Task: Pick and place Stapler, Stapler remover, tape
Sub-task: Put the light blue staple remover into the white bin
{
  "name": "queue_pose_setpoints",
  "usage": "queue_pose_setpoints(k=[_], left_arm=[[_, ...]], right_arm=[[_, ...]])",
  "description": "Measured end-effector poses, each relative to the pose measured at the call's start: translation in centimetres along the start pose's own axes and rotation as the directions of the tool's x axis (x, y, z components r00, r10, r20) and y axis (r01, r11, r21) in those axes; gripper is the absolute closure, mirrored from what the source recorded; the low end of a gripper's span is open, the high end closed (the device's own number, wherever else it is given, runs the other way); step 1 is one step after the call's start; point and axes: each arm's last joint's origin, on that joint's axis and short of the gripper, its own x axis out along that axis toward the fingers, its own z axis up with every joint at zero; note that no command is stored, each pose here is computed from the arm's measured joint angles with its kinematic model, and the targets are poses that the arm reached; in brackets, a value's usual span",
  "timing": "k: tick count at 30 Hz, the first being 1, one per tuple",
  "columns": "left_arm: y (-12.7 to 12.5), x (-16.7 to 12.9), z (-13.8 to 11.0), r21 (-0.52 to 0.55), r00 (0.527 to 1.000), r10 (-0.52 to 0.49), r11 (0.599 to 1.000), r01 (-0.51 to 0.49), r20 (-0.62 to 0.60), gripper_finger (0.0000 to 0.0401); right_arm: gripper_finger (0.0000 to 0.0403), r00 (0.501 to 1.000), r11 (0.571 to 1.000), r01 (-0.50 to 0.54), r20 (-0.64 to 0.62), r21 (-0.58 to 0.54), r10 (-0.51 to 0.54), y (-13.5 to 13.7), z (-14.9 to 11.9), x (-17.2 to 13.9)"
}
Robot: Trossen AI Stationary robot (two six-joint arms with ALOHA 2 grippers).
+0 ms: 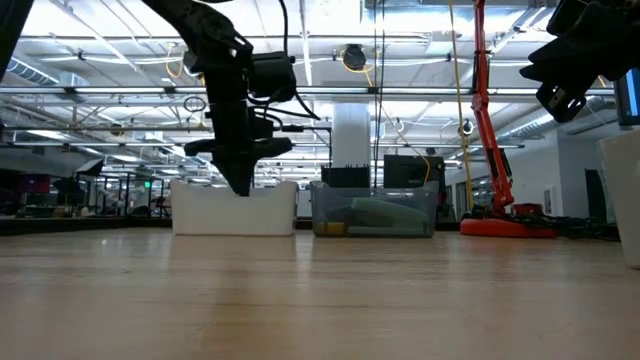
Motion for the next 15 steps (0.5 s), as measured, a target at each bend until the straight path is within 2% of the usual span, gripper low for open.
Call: queue_pose_setpoints(k=[6,15], left_arm=[[0.7,0.2,0.5,-0.015,0.998,0.053,0.999,-0.052,0.025,0.0401],[1.2,0.9,1.1,-0.021,0.998,0.05,0.999,-0.049,0.027,0.04]], right_arm=[[0.033,1.0,1.0,0.0,0.0,0.009,0.0,0.0,0.0,0.0],[0.033,1.0,1.0,0.0,0.0,0.019,0.0,0.0,0.0,0.0]])
